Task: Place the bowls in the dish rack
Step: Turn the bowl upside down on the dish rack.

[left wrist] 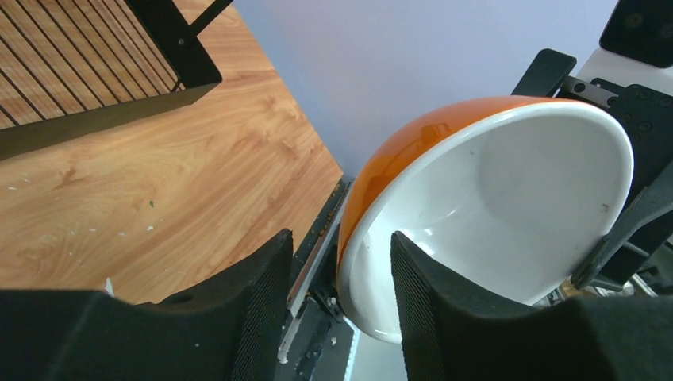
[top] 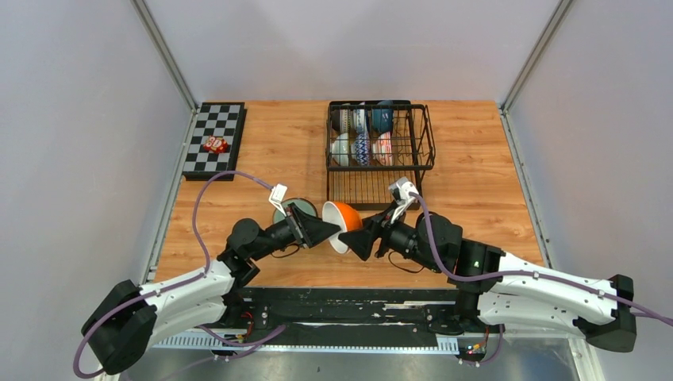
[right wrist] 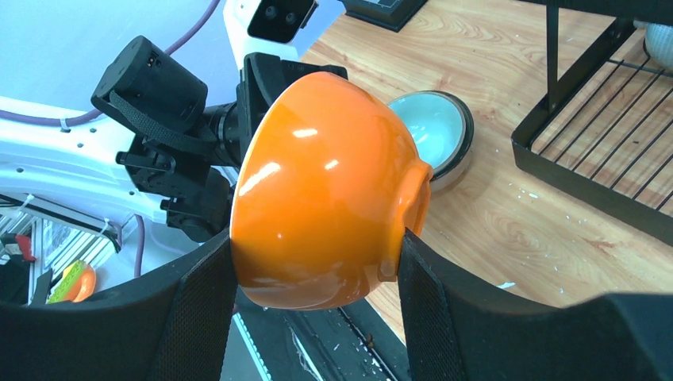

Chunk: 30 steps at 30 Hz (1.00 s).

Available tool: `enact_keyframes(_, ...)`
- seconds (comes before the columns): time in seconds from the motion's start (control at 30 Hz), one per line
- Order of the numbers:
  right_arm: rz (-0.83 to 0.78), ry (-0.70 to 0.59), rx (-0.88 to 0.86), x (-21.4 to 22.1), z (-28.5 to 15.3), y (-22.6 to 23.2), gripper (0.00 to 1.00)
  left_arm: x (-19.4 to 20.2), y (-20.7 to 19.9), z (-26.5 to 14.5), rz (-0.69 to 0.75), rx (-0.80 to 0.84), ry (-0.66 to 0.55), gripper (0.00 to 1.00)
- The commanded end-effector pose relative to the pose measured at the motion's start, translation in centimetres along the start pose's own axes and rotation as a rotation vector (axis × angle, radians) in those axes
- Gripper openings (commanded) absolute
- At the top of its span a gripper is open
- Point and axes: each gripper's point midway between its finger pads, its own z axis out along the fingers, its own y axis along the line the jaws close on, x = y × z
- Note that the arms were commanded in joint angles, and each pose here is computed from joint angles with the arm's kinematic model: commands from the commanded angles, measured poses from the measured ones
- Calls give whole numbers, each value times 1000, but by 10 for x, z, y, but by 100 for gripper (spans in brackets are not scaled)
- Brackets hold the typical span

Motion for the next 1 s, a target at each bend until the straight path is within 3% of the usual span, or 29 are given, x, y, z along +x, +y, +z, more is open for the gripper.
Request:
enact_keyframes(0.0, -19, -91, -13, -38, -9, 12, 3, -14, -11, 1, 39, -7, -31, 54)
enact_keyframes(0.23, -87, -103, 55, -52, -13, 3, 3, -34, -15, -3, 147, -141, -18, 68)
enact_keyframes(0.5, -248, -123, 151, -86, -21, -4, 3, -85, -25, -30, 357, -392, -54, 86)
enact_keyframes(0.77, -510, -146, 261, -134, -27, -9, 3, -103, -31, -57, 512, -543, 26, 88)
enact_keyframes(0.97, -790, -85, 325, -159, -15, -11, 3, -108, -29, -79, 596, -614, 63, 89)
